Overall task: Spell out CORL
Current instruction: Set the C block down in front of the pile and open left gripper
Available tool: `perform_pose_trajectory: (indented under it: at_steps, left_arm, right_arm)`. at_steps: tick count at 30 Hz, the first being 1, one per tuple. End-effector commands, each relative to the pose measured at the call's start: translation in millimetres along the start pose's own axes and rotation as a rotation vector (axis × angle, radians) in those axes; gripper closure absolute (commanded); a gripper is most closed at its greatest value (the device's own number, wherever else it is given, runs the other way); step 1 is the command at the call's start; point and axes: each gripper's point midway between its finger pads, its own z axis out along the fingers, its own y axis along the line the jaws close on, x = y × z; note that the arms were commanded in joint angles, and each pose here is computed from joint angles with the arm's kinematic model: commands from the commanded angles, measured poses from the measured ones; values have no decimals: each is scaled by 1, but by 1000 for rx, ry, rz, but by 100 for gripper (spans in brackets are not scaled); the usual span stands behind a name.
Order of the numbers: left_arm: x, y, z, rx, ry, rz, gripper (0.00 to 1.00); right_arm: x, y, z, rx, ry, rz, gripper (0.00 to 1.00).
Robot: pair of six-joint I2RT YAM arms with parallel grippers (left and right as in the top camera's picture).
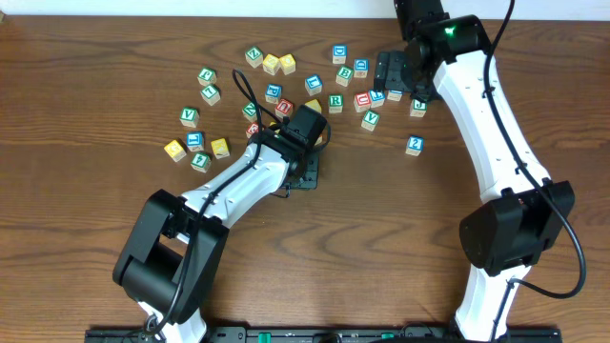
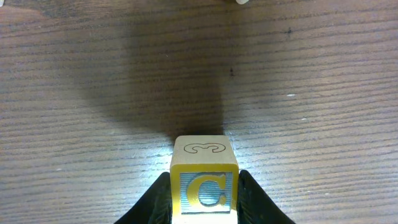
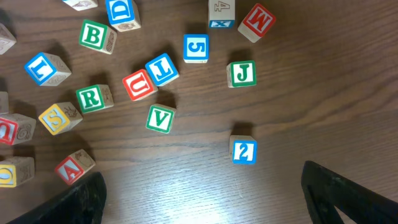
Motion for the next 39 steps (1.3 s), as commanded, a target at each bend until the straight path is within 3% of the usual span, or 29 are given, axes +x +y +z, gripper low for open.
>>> perform_pose_trajectory:
  at_steps: [1, 7, 8, 20, 30, 36, 39]
  left_arm:
    - [-7, 0, -1, -17, -15, 1, 74]
    - [-5, 0, 0, -18, -14, 2, 73]
    - [-5, 0, 1, -17, -15, 1, 65]
    - [-15, 0, -7, -9, -40, -16, 60]
    - [-63, 47, -124, -2, -184, -87, 50]
    - [-64, 101, -199, -13, -325, -222, 50]
    - [-60, 127, -213, -37, -347, -289, 50]
  right_arm:
    - [-2, -7, 0, 24, -9, -2, 5]
    - [-2, -7, 0, 24, -8, -2, 5]
    - [-2, -7, 0, 24, -8, -2, 5]
    - [-2, -6, 0, 23, -9, -2, 4]
    - [-11, 13, -2, -25, -58, -13, 1]
    - [-7, 31, -3, -114, -38, -73, 1]
    - [-7, 35, -4, -125, -45, -77, 2]
